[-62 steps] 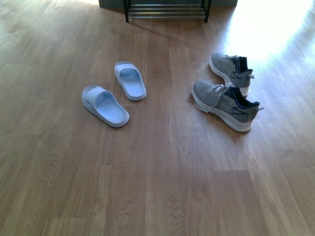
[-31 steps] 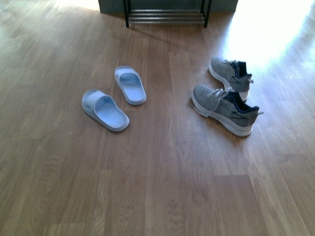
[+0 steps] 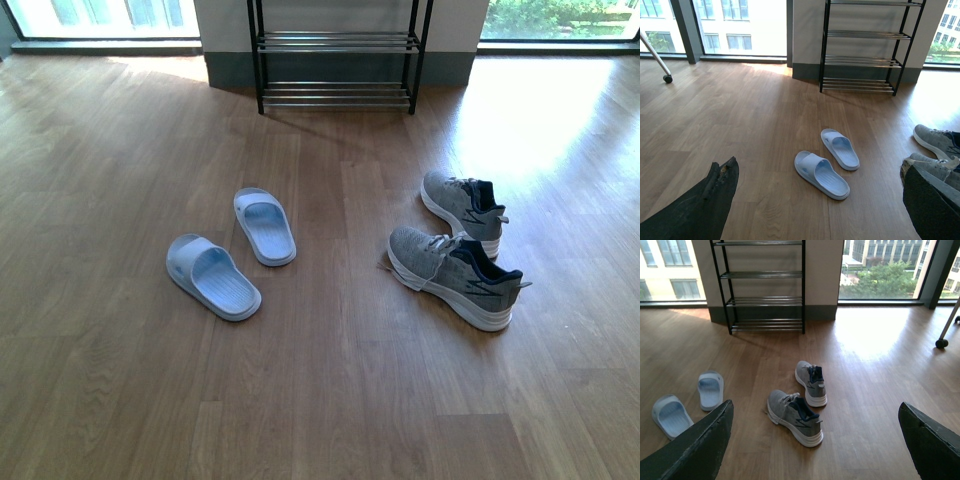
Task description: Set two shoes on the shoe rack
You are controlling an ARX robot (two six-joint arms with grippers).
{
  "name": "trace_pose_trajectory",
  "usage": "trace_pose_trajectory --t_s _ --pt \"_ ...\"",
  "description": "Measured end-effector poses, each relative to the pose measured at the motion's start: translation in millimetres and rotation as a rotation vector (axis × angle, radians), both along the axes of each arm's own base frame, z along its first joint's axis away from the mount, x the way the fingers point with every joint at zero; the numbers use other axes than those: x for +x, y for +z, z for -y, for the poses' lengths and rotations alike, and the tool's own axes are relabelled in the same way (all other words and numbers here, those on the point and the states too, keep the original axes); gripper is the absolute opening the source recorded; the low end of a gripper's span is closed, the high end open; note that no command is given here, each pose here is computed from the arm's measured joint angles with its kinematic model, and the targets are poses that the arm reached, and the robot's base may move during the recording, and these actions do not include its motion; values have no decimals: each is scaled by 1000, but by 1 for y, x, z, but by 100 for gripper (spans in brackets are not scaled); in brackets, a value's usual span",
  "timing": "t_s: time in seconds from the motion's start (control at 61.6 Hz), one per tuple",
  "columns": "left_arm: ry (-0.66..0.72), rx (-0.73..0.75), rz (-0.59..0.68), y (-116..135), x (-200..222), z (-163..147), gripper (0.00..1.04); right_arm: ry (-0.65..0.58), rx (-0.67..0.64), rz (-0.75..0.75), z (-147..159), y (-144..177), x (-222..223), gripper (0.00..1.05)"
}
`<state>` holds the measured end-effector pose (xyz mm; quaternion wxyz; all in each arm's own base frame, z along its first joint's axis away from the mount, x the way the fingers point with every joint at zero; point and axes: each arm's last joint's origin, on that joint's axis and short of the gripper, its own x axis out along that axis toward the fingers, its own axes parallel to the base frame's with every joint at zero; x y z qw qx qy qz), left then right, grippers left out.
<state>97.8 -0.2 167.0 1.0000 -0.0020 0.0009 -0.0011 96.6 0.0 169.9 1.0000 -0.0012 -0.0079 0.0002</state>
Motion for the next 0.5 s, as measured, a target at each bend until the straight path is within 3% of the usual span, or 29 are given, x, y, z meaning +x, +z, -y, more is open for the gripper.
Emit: trace_pose_trajectory --t_s 0.503 --pt "0 0 0 0 0 0 95 0 0 0 0 0 0 96"
